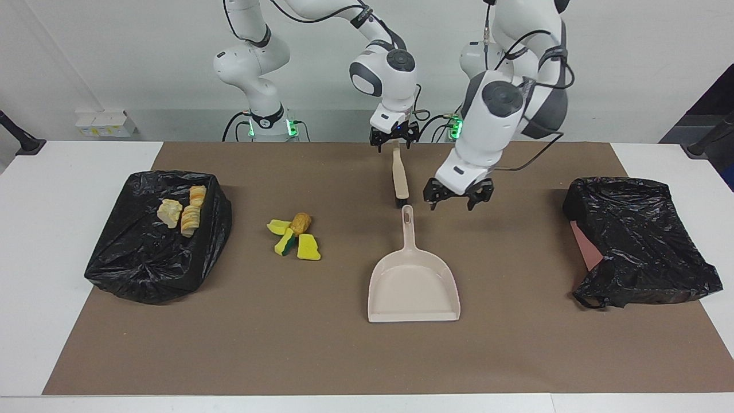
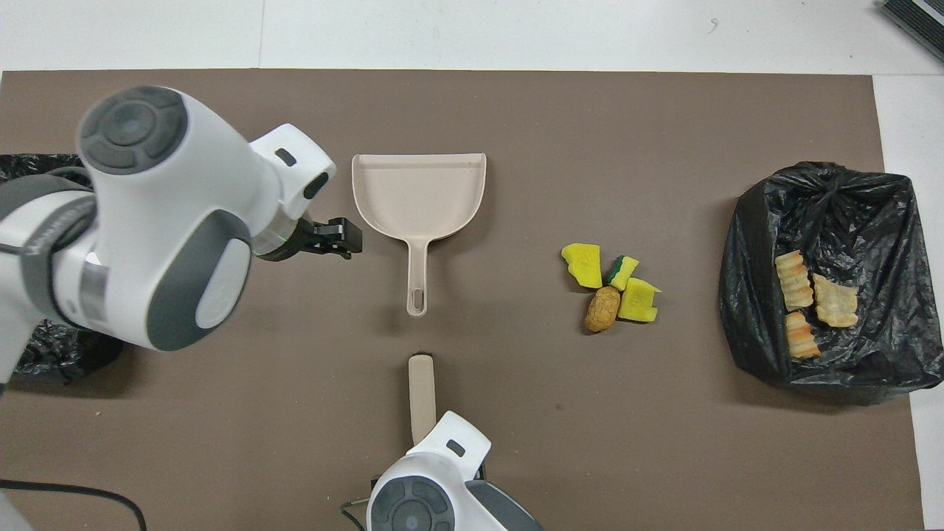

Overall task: Sweep and dump trash in bin
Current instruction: 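Grasp the dustpan with the left gripper while the right gripper takes the brush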

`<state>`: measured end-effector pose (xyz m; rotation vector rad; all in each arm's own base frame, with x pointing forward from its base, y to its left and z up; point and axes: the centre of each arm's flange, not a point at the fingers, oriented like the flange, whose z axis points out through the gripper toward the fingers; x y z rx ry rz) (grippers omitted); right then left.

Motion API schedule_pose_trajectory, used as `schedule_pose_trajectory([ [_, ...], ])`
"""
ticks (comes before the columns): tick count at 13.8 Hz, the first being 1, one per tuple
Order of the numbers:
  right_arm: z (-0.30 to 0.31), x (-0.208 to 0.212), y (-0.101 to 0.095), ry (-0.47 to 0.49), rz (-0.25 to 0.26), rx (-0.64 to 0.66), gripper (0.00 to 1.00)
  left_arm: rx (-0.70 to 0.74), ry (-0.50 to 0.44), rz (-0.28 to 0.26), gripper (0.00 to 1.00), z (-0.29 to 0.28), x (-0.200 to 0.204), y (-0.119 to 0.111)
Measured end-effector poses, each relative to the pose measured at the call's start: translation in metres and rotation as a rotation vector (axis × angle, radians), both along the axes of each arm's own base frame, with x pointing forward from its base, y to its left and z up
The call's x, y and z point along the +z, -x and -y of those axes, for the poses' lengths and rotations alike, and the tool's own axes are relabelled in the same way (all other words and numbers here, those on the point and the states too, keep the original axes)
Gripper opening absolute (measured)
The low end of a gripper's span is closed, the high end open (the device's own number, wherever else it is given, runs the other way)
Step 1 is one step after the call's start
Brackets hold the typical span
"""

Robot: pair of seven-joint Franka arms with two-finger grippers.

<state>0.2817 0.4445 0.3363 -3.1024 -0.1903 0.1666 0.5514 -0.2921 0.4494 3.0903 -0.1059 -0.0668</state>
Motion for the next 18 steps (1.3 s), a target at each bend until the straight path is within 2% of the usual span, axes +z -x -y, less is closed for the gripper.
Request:
schedule_pose_trajectory([
  [3,0.0,-0.001,0.001,0.002,-0.002,0.001,0.99,-0.029,0.003,0.007,1.0,0.02,-0.033,0.012],
  [5,0.0,-0.001,0.002,0.002,-0.002,0.003,0.79,-0.031,0.004,0.011,1.0,0.029,-0.049,0.021],
  [6,-0.001,-0.001,0.003,0.001,-0.002,0.003,0.66,-0.02,0.007,0.018,1.0,0.034,-0.054,0.025],
  [9,-0.003,0.0,0.003,-0.022,-0.008,-0.013,0.33,-0.017,0.013,0.028,1.0,0.051,-0.067,0.037],
  [10,-0.004,-0.001,0.002,-0.026,-0.011,-0.018,0.26,-0.007,0.013,0.026,1.0,0.055,-0.07,0.04],
  [14,-0.004,0.0,0.0,-0.03,-0.011,-0.024,0.26,0.027,0.011,0.02,1.0,0.056,-0.076,0.04],
  [16,-0.002,0.001,-0.002,-0.017,-0.018,-0.025,0.26,0.036,0.004,0.009,0.95,0.058,-0.09,0.038],
  [17,0.002,0.004,-0.003,-0.004,-0.022,-0.028,0.26,0.037,0.002,0.005,0.81,0.059,-0.095,0.037],
  [18,0.008,0.01,-0.007,0.008,-0.025,-0.031,0.26,0.037,0.003,0.006,0.63,0.061,-0.095,0.035],
])
